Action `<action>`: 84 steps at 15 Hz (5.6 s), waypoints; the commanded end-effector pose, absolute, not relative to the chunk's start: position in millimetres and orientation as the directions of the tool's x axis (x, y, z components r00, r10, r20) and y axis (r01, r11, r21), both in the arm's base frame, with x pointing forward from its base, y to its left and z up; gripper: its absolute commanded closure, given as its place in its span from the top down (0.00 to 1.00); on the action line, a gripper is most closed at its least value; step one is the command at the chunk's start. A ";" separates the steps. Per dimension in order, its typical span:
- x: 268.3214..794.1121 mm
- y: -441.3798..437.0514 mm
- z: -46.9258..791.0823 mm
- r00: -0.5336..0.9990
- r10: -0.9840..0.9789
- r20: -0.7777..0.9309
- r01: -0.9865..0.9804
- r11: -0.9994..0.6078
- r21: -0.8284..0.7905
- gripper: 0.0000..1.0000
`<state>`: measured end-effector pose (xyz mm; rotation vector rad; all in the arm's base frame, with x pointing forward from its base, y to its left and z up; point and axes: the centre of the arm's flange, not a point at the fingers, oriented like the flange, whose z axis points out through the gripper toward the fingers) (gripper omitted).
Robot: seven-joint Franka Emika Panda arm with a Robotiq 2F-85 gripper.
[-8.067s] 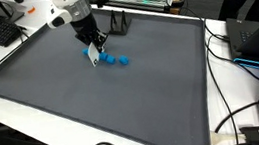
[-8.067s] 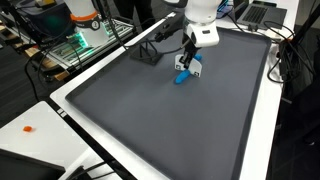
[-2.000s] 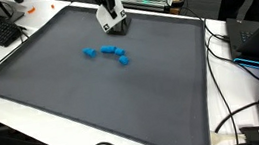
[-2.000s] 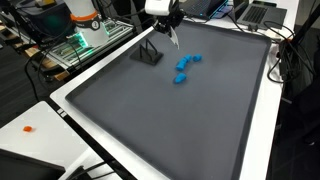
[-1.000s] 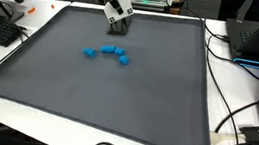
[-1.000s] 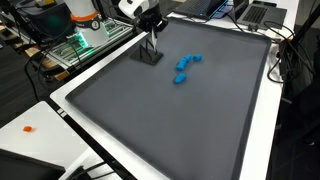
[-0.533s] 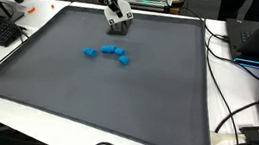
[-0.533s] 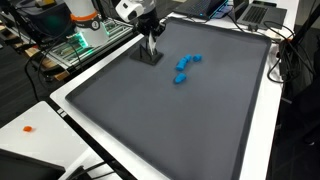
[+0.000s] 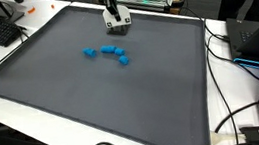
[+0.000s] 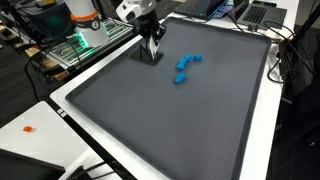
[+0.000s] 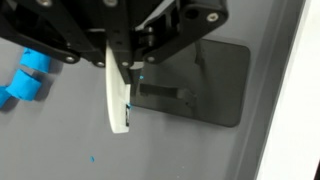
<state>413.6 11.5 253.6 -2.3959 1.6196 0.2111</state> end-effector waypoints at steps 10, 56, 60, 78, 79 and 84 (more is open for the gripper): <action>403.9 16.0 232.3 0.271 -0.943 -0.195 -0.961 -0.251 -0.120 0.01; 409.2 2.5 237.1 0.220 -0.965 -0.142 -0.971 -0.204 -0.122 0.65; 414.6 -4.1 261.3 0.241 -0.962 -0.126 -0.965 -0.224 -0.137 0.95; 467.8 14.9 371.1 0.825 -0.560 0.080 -0.560 -0.828 -0.018 1.00; 471.4 18.6 373.2 0.853 -0.514 0.095 -0.515 -0.857 -0.017 1.00; 487.8 38.2 376.4 0.958 -0.260 0.123 -0.261 -0.965 -0.007 1.00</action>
